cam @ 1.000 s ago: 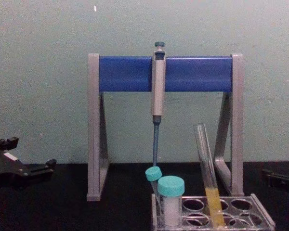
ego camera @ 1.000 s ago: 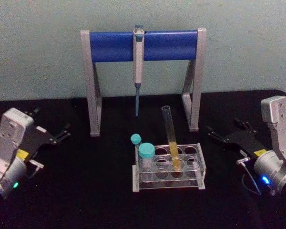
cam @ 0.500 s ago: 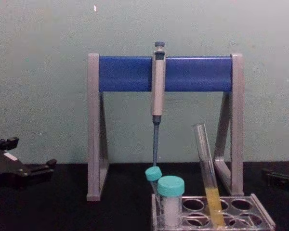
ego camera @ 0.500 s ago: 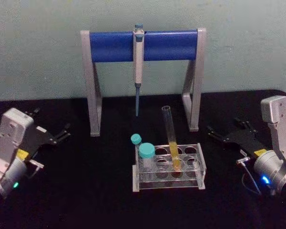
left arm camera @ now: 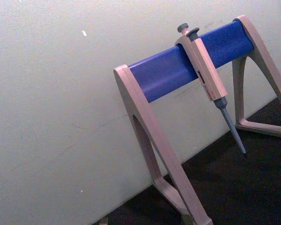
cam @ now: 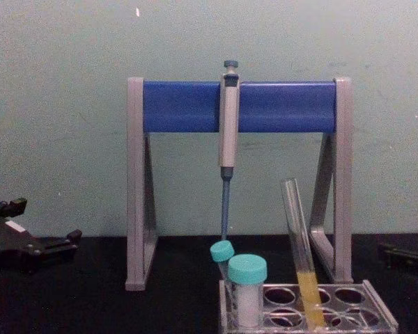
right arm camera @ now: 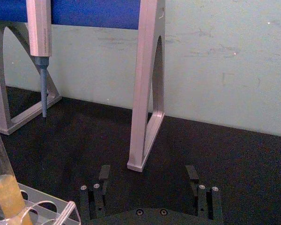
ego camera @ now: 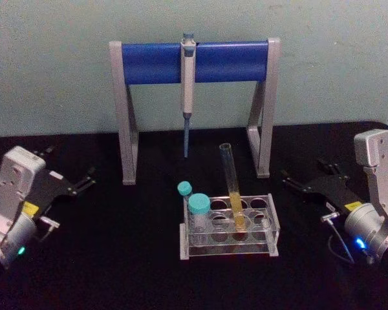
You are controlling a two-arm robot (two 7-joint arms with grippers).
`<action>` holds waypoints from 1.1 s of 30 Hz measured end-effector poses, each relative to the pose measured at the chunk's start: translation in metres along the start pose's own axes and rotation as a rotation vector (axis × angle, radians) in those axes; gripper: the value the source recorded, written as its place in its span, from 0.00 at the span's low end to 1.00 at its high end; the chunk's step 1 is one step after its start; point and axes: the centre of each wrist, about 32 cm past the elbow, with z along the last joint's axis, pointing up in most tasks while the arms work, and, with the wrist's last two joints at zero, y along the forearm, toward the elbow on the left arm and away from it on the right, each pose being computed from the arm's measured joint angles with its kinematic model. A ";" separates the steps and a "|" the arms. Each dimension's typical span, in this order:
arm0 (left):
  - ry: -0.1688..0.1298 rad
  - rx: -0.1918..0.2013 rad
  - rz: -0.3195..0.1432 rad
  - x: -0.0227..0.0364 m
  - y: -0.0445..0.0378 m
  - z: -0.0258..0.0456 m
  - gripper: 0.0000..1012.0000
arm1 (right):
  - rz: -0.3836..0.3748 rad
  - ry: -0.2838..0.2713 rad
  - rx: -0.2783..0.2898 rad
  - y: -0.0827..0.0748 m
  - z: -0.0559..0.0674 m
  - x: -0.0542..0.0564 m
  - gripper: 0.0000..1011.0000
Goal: Pick up the test tube from the test tube rack, shake it, then place it back into the test tube rack.
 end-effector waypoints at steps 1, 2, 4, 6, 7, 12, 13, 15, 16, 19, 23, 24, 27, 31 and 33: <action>0.000 0.000 0.000 0.0000 0.0000 0.0000 0.99 | 0.000 0.000 0.000 0.000 0.000 0.000 0.99; 0.000 0.000 0.000 0.0000 0.0000 0.0000 0.99 | 0.000 0.000 0.000 0.000 0.000 0.000 0.99; 0.000 0.000 0.000 0.0000 0.0000 0.0000 0.99 | 0.000 0.000 0.000 0.000 0.000 0.000 0.99; 0.000 0.000 0.000 0.0000 0.0000 0.0000 0.99 | 0.000 0.000 0.000 0.000 0.000 0.000 0.99; 0.000 0.000 0.000 0.0000 0.0000 0.0000 0.99 | 0.000 0.000 0.000 0.000 0.000 0.000 0.99; 0.000 0.000 0.000 0.0000 0.0000 0.0000 0.99 | 0.000 0.000 0.000 0.000 0.000 0.000 0.99; 0.000 0.000 0.000 0.0000 0.0000 0.0000 0.99 | 0.000 0.000 0.000 0.000 0.000 0.000 0.99; 0.000 0.000 0.000 0.0000 0.0000 0.0000 0.99 | 0.000 0.000 0.000 0.000 0.000 0.000 0.99; 0.000 0.000 0.000 0.0000 0.0000 0.0000 0.99 | 0.000 0.000 0.000 0.000 0.000 0.000 0.99; 0.000 0.000 0.000 0.0000 0.0000 0.0000 0.99 | 0.000 0.000 0.000 0.000 0.000 0.000 0.99; 0.000 0.000 0.000 0.0000 0.0000 0.0000 0.99 | 0.000 0.000 0.000 0.000 0.000 0.000 0.99; 0.000 0.000 0.000 0.0000 0.0000 0.0000 0.99 | 0.000 0.000 0.000 0.000 0.000 0.000 0.99; 0.000 0.000 0.000 0.0000 0.0000 0.0000 0.99 | 0.000 0.000 0.000 0.000 0.000 0.000 0.99; 0.000 0.000 0.000 0.0000 0.0000 0.0000 0.99 | 0.000 0.000 0.000 0.000 0.000 0.000 0.99; 0.000 0.000 0.000 0.0000 0.0000 0.0000 0.99 | 0.000 0.000 0.000 0.000 0.000 0.000 0.99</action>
